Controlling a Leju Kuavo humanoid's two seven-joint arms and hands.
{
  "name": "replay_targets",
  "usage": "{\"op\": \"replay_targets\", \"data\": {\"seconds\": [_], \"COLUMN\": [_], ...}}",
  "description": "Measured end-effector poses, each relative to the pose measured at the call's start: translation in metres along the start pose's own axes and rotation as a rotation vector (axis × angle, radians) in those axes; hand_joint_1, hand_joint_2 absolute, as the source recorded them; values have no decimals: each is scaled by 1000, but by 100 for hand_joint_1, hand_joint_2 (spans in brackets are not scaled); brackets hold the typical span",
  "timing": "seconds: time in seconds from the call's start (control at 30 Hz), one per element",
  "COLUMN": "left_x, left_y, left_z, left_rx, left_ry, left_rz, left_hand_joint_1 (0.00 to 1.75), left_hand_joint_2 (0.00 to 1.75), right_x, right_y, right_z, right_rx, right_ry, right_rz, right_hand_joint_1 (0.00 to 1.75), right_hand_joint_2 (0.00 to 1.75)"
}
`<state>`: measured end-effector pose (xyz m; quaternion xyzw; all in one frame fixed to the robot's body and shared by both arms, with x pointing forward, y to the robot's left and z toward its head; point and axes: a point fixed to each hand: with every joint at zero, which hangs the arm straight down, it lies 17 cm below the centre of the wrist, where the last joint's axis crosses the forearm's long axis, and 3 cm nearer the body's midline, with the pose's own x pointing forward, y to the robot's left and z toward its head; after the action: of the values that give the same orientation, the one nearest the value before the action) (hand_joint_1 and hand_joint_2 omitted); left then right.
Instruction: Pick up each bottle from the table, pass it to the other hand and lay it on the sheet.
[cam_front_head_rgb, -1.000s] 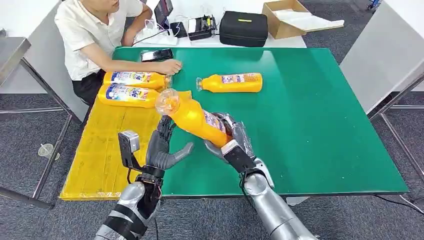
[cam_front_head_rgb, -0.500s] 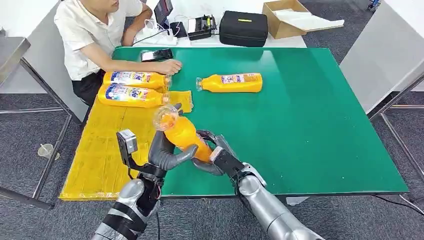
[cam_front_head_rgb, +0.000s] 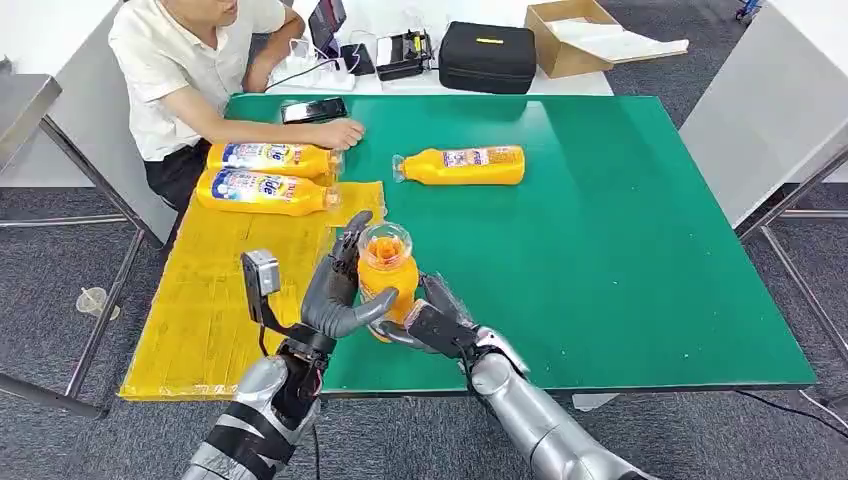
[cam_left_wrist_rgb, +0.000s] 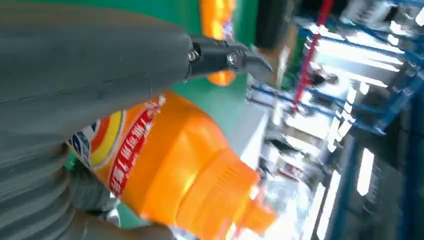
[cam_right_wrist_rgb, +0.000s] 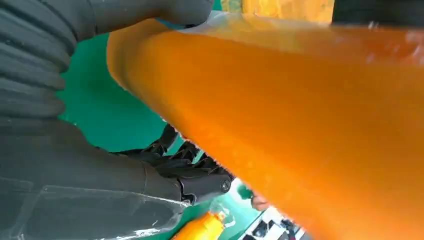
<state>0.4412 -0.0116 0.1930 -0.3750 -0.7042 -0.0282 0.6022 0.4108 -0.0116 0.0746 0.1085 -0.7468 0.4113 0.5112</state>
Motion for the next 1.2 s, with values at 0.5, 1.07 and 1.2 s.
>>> {"op": "replay_targets", "data": {"seconds": [0.5, 1.07, 1.2], "left_x": [-13, -27, -25], "left_y": [1, -10, -10], "left_z": [-13, -11, -12], "left_rx": [28, -37, -44], "left_ry": [3, 42, 49], "left_rz": [-276, -398, -346], "left_hand_joint_1": [0, 175, 175], "left_hand_joint_2": [175, 175, 175], "right_x": [-2, 0, 1], "right_y": [-3, -13, -15], "right_z": [0, 2, 2], "right_rx": [-32, -66, -71], "right_ry": [28, 41, 41], "right_rz": [6, 46, 48], "right_hand_joint_1": [175, 175, 175], "right_hand_joint_2": [175, 175, 175]}}
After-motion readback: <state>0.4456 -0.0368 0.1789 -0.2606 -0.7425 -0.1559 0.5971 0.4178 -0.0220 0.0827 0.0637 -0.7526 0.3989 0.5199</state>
